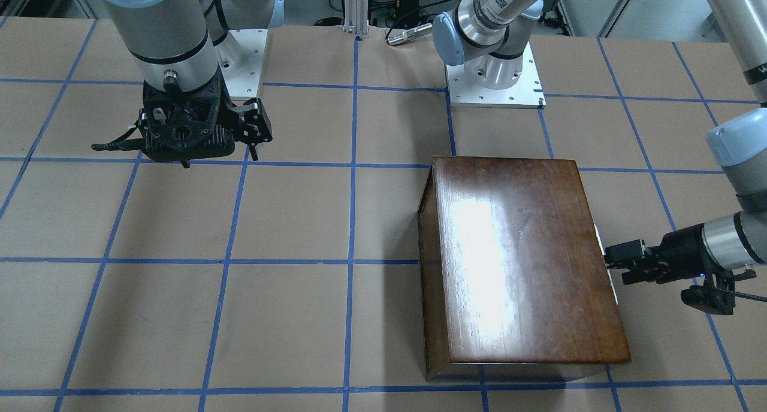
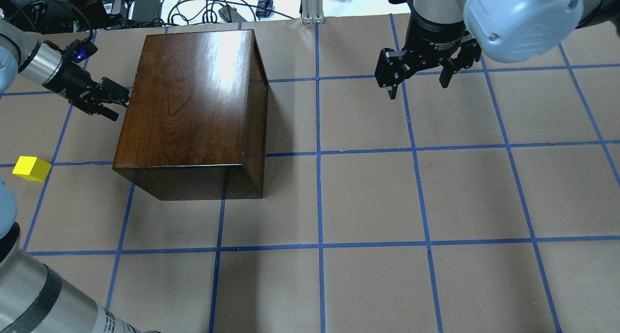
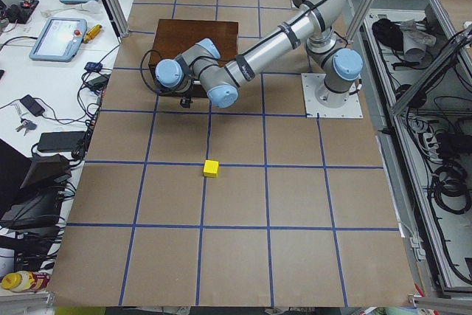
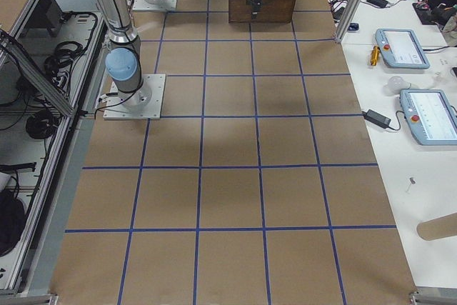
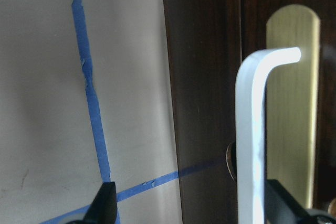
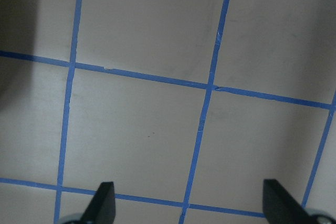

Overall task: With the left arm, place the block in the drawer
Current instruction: 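Lower the left gripper and grasp the white drawer handle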

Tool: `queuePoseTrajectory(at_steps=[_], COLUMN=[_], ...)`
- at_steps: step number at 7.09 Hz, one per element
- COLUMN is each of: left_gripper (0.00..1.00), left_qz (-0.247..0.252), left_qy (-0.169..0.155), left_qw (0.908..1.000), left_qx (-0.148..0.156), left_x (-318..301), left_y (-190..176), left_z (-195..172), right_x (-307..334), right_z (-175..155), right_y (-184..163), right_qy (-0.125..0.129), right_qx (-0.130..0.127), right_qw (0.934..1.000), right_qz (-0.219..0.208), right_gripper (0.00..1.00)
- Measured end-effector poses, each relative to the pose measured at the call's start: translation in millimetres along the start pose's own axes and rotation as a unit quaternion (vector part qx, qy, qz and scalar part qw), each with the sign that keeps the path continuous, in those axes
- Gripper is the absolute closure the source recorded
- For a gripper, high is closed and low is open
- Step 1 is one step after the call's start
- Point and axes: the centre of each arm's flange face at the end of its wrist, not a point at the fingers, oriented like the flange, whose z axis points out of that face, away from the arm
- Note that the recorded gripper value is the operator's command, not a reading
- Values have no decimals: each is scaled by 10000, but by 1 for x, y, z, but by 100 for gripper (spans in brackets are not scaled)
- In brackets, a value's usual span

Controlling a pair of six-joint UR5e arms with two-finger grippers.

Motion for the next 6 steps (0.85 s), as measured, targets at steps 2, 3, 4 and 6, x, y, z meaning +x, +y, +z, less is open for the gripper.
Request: queuePoseTrajectory(at_steps=[2, 3, 4, 6], left_gripper=[0, 0, 0, 0], left_qz=[-6, -8, -4, 6], left_qy=[14, 20, 9, -53], left_qw=[10000, 10000, 10000, 10000], left_qx=[-17, -27, -24, 29], left_x=[-8, -10, -12, -17], left_y=[-4, -5, -5, -4], left_z=[11, 13, 13, 6], right_x=[0, 0, 0, 0], right_z=[0, 0, 0, 0], right_y=[0, 0, 0, 0], right_qy=[0, 0, 0, 0], right_qx=[0, -1, -2, -1], right_qw=[10000, 10000, 10000, 10000], right_qz=[1, 0, 1, -2], right_gripper=[0, 0, 0, 0])
